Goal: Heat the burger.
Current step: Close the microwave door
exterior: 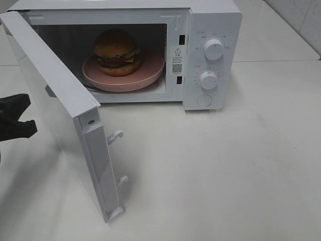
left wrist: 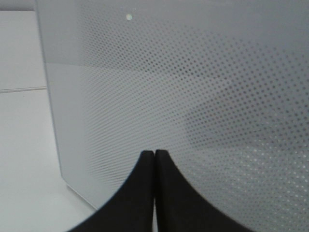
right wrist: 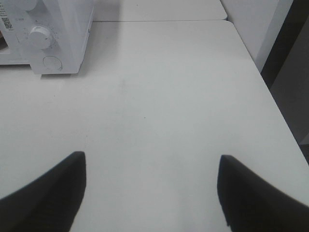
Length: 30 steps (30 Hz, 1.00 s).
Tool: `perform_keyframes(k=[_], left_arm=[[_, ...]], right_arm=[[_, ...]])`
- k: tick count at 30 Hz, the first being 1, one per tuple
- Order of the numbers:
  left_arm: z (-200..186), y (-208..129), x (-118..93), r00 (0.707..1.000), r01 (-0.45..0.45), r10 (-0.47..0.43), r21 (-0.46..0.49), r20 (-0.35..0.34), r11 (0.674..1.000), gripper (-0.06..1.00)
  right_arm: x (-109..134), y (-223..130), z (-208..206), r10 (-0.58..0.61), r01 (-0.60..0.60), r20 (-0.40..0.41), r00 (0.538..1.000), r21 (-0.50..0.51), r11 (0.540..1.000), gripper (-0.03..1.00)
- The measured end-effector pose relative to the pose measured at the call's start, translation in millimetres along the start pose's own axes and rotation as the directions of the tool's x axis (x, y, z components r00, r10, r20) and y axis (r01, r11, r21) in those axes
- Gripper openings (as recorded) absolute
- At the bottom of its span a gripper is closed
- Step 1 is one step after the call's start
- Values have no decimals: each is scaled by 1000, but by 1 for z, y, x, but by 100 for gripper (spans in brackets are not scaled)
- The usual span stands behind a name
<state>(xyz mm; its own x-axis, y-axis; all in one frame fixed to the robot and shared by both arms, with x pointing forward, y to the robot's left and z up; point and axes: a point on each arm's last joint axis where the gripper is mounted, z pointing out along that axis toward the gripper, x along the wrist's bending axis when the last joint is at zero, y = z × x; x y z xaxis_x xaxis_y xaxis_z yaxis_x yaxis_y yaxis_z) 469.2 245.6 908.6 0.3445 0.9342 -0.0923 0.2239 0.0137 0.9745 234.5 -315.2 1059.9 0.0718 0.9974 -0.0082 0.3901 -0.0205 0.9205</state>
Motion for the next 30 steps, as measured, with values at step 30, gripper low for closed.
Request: perform_keyframes(k=[30], left_arm=[[91, 17, -73, 993, -23, 23, -3, 116, 1000, 0]], right_arm=[[0, 0, 0, 1, -1, 0, 1000, 0, 1000, 73]])
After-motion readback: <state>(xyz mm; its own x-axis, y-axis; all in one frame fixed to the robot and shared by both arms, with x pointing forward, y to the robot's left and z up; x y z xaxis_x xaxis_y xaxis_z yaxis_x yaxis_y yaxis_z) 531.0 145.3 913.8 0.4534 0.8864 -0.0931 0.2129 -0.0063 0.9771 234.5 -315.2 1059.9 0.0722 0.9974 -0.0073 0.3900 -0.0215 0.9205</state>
